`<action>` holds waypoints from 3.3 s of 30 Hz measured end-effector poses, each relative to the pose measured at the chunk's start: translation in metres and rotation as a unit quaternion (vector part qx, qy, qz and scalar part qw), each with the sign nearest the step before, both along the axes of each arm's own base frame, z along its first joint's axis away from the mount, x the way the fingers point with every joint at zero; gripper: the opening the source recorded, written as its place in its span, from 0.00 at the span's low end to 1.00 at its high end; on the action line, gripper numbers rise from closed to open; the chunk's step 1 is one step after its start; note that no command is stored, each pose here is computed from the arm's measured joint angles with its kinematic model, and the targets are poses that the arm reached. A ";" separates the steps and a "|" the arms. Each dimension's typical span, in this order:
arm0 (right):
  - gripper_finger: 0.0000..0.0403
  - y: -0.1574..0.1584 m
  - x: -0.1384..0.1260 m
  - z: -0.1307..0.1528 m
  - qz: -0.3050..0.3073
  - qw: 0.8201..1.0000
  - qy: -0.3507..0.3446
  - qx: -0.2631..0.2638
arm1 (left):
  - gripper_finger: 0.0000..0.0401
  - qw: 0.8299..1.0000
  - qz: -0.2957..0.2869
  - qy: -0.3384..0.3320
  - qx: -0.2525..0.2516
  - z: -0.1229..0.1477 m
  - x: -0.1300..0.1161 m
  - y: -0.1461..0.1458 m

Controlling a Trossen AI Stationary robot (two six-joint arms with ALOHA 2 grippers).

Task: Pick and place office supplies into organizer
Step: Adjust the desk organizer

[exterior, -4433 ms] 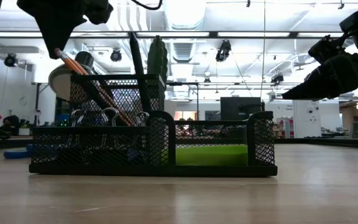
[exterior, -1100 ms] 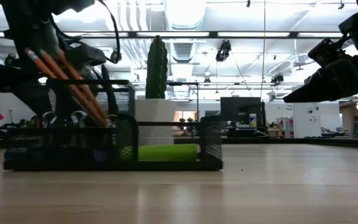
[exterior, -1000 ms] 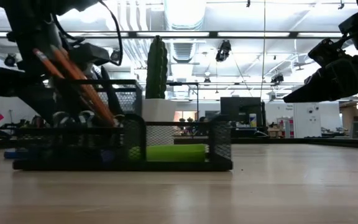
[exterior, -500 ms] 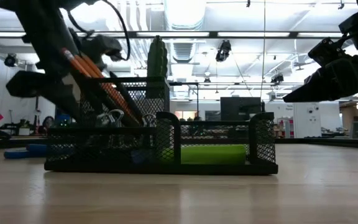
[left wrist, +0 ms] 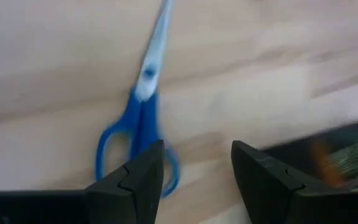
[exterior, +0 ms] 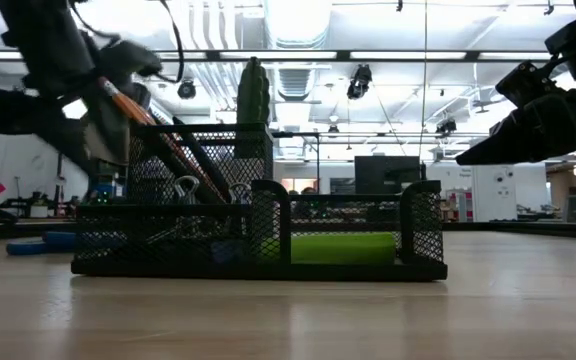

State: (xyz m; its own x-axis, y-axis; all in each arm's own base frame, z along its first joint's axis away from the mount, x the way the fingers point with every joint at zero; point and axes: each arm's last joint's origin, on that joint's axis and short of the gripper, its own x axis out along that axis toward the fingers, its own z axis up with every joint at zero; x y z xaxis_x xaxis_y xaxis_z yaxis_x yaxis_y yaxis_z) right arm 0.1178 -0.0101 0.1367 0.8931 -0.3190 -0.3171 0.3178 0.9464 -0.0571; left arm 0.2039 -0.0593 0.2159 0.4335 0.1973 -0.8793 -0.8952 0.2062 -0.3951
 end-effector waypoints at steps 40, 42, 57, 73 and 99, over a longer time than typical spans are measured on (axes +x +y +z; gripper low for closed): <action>0.02 0.000 0.000 0.000 0.000 1.000 0.000 0.000 | 0.43 0.989 0.028 0.147 -0.014 0.010 -0.015 -0.006; 0.02 0.000 0.000 0.000 0.000 1.000 0.000 0.001 | 0.43 0.988 0.030 0.150 -0.014 0.007 -0.015 -0.006; 0.02 0.000 0.000 0.000 0.000 1.000 0.000 0.000 | 0.43 0.907 -0.366 0.172 0.118 0.003 -0.006 -0.026; 0.02 0.000 0.000 0.000 0.000 1.000 0.000 0.000 | 0.43 0.766 -0.580 0.218 0.171 -0.031 0.015 -0.039; 0.02 0.000 0.000 0.000 0.000 1.000 0.000 0.000 | 0.43 0.802 -0.549 0.090 0.217 -0.012 0.056 -0.057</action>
State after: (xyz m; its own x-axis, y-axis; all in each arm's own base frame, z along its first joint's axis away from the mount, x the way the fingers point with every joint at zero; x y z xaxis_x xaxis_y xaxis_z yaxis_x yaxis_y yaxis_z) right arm 0.1179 -0.0101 0.1368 0.8933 -0.3192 -0.3164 0.3181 0.9464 -0.0564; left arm 0.2598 -0.1160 0.2044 0.4296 0.0868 -0.8988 -0.1132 0.9927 0.0418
